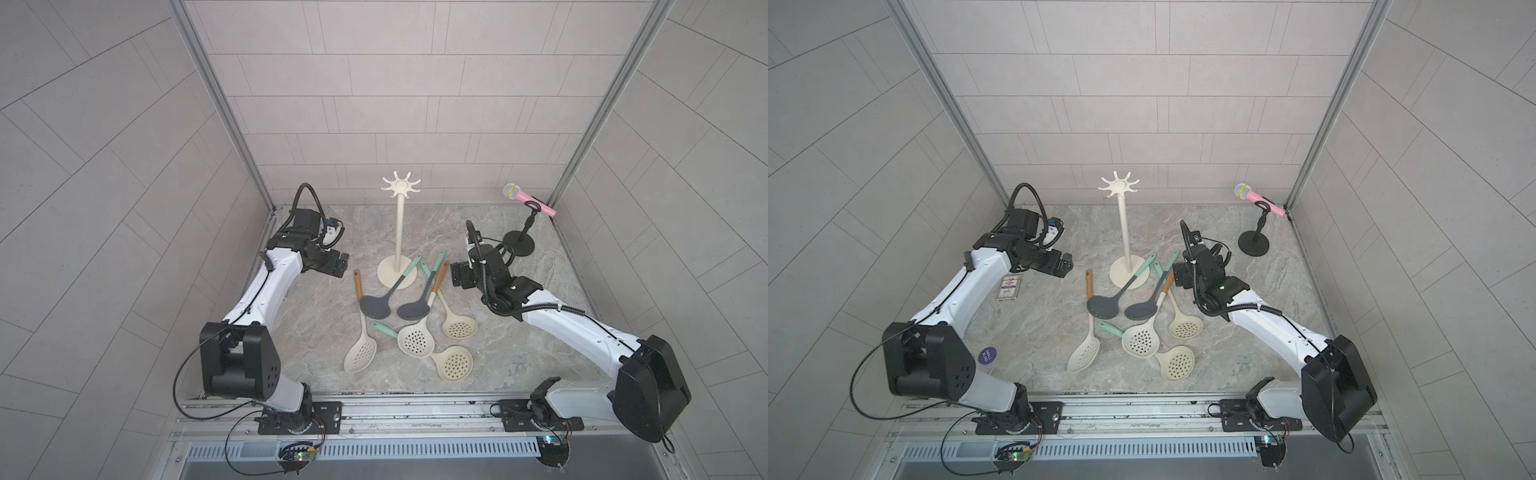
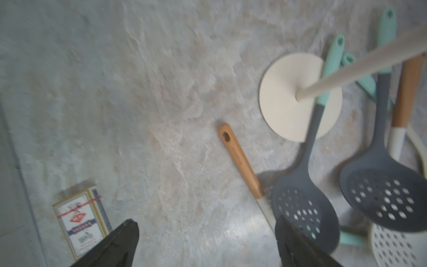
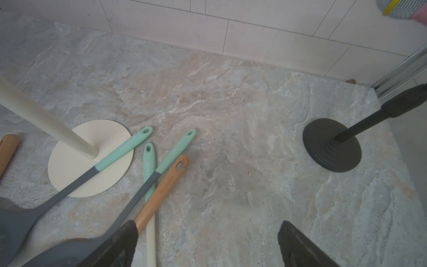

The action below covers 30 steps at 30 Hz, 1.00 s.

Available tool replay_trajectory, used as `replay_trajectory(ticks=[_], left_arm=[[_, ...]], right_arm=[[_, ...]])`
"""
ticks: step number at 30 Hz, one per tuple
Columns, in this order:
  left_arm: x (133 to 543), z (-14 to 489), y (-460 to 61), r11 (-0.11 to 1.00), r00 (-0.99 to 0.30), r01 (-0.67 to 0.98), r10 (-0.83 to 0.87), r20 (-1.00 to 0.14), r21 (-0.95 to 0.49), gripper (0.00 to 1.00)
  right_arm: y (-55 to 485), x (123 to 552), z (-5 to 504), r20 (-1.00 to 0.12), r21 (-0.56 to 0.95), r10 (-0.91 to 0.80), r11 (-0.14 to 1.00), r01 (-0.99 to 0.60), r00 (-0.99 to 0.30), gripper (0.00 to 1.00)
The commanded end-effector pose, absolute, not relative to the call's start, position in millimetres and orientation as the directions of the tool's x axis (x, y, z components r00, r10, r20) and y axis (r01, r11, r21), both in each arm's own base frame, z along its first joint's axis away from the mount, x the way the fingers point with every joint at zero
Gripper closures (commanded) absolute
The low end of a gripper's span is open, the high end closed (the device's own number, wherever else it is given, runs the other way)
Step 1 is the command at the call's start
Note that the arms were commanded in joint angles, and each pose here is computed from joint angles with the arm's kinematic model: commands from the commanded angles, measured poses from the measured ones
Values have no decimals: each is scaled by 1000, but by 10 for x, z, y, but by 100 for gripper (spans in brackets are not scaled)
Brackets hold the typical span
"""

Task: Hang the skimmer on the kitchen utensil rack
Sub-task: Pick up the skimmer from the center of the board.

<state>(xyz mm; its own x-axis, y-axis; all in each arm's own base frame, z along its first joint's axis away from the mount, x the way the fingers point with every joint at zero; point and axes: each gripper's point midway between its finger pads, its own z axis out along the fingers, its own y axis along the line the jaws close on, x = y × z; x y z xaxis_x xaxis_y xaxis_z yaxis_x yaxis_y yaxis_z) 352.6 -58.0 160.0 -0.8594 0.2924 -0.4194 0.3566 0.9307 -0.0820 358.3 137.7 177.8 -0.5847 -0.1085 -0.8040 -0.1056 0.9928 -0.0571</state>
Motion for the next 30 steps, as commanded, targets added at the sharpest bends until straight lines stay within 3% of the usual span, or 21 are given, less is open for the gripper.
replay_trajectory(ticks=[1, 10, 15, 30], left_arm=[[2987, 1484, -756, 875, -908, 408, 358, -217, -263, 5], [2773, 1260, -925, 855, -933, 354, 353, -75, -379, 16], [2692, 1134, -1043, 846, -936, 326, 352, -16, -422, 17], [2928, 921, -1197, 862, -964, 227, 266, 22, -453, 17]], right_arm=[[1342, 3469, 1666, -768, -33, -80, 996, -85, -636, 6], [1359, 3368, 1598, -752, 0, -67, 995, -101, -656, 8], [1341, 3324, 1563, -755, 19, -47, 995, -94, -654, 9], [1365, 3283, 1574, -763, 71, -6, 993, -92, -647, 11]])
